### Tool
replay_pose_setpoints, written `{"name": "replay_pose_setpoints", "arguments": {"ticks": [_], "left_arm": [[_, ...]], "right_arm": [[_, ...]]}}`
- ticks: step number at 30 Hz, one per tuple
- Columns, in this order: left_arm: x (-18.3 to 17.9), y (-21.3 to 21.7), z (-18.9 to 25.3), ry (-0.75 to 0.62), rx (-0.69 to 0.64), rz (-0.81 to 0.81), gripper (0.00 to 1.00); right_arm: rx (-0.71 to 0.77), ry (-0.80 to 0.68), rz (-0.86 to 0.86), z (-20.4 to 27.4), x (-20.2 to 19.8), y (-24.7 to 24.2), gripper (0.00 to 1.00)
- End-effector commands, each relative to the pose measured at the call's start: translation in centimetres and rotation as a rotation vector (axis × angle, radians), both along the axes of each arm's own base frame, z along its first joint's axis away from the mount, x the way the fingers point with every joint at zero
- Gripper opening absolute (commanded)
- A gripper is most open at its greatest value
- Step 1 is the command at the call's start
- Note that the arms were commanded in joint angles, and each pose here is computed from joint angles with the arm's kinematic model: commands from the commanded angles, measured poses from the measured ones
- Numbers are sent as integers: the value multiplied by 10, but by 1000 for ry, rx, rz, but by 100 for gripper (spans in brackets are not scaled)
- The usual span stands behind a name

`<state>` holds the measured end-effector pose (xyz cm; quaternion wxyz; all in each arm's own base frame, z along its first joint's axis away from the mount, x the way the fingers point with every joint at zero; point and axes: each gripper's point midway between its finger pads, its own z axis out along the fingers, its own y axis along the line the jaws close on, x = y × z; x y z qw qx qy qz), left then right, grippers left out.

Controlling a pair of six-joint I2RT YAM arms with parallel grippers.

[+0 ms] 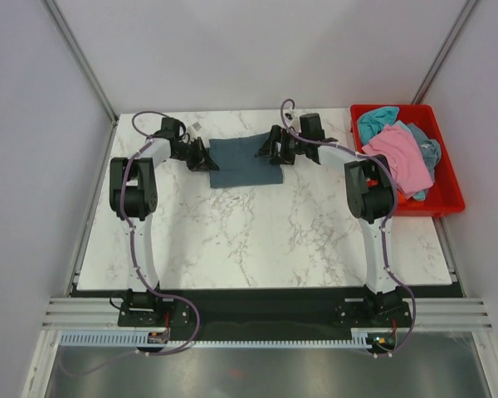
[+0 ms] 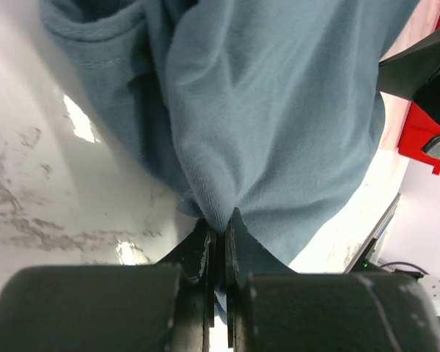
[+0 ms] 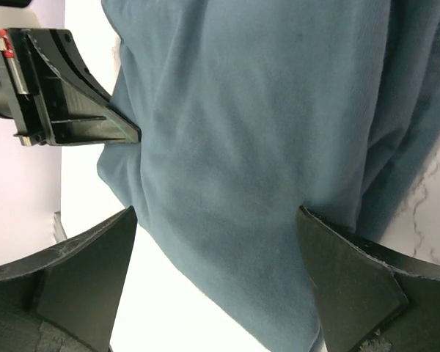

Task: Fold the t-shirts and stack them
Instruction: Neatly place the folded tshirt to the corner

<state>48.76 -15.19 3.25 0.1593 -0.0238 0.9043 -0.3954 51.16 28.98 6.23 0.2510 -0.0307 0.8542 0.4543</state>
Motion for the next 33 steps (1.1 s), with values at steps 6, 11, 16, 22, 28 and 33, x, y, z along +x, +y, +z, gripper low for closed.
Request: {"name": "replay_pose_setpoints", "arguments": {"ticks": [6, 11, 16, 22, 28, 33], "left_arm": [[-19, 13, 55, -169, 114, -123, 2], [-45, 37, 61, -148, 204, -160, 2], [-74, 80, 50, -49, 312, -199, 2], [-88, 141, 45, -15, 506, -147, 2], [-97, 180, 52, -45, 690, -119, 2], [-103, 196, 60, -90, 780, -90, 2]], "right_arm": [[-154, -321, -26, 114, 5, -32, 98], [-219, -377, -70, 144, -4, -66, 98], [-225, -404, -114, 167, -16, -93, 98], [-230, -415, -167, 181, -25, -119, 98], [-215, -402, -186, 182, -32, -130, 98], [-210, -406, -203, 185, -36, -135, 98]]}}
